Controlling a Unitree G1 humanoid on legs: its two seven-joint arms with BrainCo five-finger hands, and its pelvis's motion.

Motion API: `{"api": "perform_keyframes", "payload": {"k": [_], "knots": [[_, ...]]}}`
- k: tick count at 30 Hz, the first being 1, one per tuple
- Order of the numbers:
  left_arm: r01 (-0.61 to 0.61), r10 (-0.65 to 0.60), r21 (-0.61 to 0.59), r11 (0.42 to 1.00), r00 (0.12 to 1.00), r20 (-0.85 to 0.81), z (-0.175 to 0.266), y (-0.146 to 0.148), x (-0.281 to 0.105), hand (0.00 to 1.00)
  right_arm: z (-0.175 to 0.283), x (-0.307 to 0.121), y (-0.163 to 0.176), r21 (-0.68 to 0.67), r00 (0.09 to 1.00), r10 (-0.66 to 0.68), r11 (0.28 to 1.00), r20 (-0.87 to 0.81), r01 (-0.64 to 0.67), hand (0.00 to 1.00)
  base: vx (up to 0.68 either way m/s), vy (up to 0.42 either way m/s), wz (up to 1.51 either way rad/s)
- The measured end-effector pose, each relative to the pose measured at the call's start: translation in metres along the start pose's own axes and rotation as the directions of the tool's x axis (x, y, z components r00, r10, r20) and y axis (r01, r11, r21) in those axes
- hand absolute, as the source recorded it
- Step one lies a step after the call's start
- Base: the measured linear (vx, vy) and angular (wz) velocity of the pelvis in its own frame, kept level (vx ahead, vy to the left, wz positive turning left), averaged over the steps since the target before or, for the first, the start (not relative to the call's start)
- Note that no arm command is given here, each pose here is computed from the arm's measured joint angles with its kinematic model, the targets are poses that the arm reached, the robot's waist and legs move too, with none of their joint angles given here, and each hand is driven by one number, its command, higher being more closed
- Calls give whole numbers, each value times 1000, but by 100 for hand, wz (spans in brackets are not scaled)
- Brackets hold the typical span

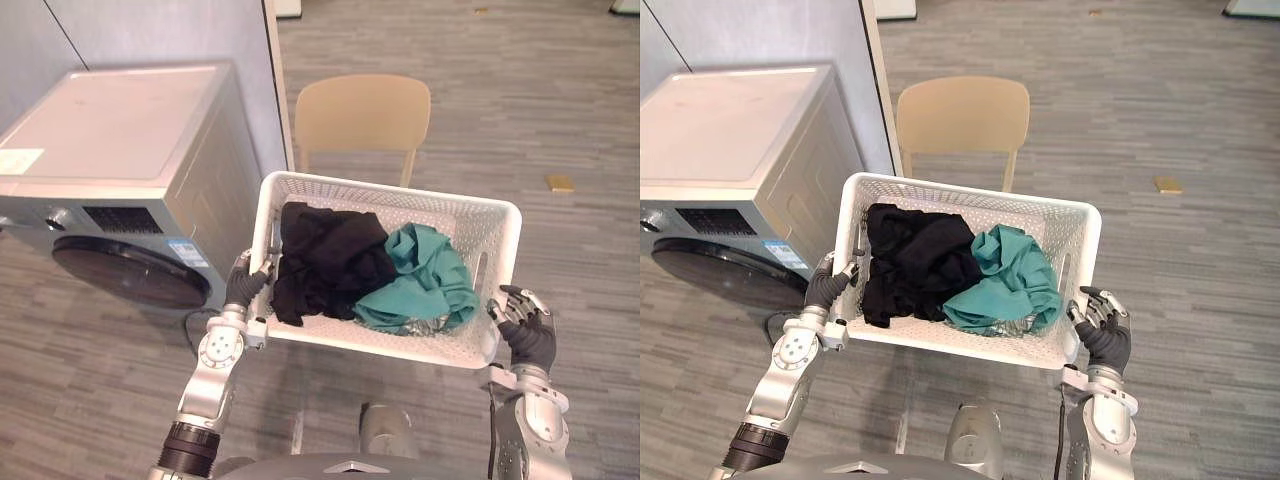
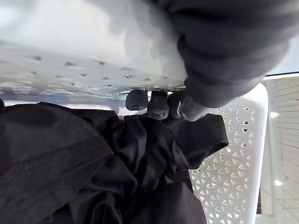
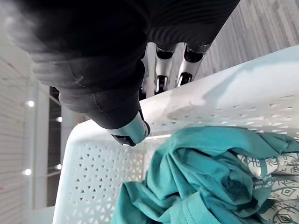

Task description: Pick up the laundry basket with both hands and put the clothes into the washing machine.

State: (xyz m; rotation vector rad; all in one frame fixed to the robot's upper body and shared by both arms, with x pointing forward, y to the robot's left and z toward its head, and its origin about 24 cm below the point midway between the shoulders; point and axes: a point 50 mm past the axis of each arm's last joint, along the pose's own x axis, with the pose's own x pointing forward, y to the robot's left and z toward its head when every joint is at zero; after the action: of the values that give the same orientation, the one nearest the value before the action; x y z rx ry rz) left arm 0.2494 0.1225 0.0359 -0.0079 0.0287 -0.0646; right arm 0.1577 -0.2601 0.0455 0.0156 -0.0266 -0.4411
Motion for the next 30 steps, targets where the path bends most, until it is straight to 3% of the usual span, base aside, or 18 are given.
{"api": "perform_keyframes", "payload": {"k": [17,30], "knots": [[-8,8,7,1000,998,-62,-15,9,-3,100,-5,-8,10,35,1000,-5,999,-29,6,100,189,83,4],[27,-26,20,999,999,-37,-8,-1,3,100,-14,-1,7,1,998,-10,1000,-61,11,100,104,-154,7]]}}
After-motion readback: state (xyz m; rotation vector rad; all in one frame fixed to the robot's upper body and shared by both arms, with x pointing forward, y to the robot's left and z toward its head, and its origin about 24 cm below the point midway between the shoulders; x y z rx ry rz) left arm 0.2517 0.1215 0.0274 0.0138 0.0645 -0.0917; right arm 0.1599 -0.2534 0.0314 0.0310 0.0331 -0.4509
